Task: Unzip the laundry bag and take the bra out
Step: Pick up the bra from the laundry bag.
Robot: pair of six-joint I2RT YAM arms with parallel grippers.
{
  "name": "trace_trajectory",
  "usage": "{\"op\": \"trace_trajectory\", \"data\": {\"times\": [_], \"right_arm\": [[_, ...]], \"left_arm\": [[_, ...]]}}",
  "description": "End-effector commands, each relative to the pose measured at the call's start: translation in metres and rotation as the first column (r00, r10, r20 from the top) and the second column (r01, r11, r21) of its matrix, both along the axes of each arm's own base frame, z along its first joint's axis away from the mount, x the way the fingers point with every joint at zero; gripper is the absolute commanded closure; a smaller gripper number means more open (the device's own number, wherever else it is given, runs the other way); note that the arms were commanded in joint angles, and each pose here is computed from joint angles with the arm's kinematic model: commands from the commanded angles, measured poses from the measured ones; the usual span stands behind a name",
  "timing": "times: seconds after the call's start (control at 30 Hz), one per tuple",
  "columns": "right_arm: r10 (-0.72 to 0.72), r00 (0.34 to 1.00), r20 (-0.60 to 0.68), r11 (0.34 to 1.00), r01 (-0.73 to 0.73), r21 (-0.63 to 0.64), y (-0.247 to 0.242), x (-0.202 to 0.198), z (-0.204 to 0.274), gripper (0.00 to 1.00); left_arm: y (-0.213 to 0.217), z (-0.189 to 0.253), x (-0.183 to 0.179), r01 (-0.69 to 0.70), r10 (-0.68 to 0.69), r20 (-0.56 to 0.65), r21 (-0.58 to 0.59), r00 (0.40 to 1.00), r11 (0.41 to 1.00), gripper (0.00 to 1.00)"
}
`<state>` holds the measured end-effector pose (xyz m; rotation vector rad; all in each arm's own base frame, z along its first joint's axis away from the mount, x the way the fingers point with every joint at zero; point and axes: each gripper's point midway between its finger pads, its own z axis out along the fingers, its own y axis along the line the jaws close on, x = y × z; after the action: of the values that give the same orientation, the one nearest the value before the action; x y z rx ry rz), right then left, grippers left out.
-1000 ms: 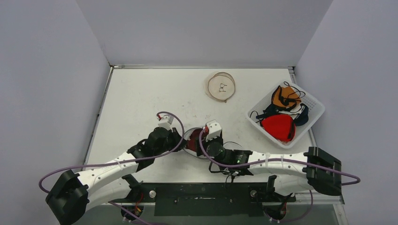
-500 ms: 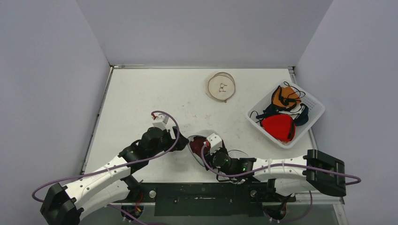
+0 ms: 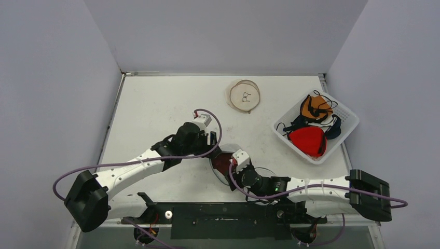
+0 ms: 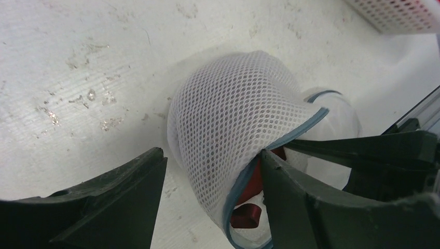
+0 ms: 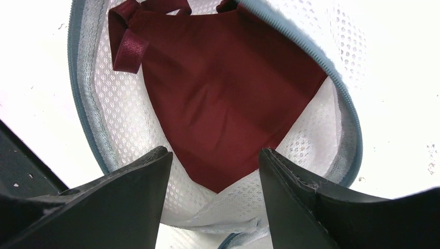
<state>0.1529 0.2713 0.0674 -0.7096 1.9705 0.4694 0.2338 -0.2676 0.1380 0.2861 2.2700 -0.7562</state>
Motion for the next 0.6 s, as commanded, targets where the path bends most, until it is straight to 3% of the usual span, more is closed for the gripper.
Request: {"op": "trace_trajectory", "data": {"times": [0.0, 0.23, 0.43, 0.57], "right_arm": [[0.013, 1.0, 0.018, 0.998, -0.014, 0.062, 0.005, -0.002, 0.016, 0.37], [0.011, 1.0, 0.022, 0.996, -0.013, 0.089, 0.004, -0.003, 0.028, 0.37], [0.014, 1.0, 0.018, 0.993, -0.016, 0.119, 0.004, -0.006, 0.037, 0.36], [0.021, 1.0, 0.019, 0.989, -0.023, 0.147, 0.004, -0.008, 0.045, 0.35]], "left_arm": [[-0.011, 0.012, -0.003, 0.058, -0.058, 0.02, -0.011, 0.998, 0.998, 0.34], [0.012, 0.052, 0.0, 0.006, -0.004, 0.147, -0.015, 0.989, 1.0, 0.13], [0.004, 0.058, -0.024, 0.248, -0.254, 0.219, 0.053, 0.942, 0.967, 0.09], [0.007, 0.037, -0.018, 0.274, -0.302, 0.188, 0.162, 0.935, 0.948, 0.09]]}}
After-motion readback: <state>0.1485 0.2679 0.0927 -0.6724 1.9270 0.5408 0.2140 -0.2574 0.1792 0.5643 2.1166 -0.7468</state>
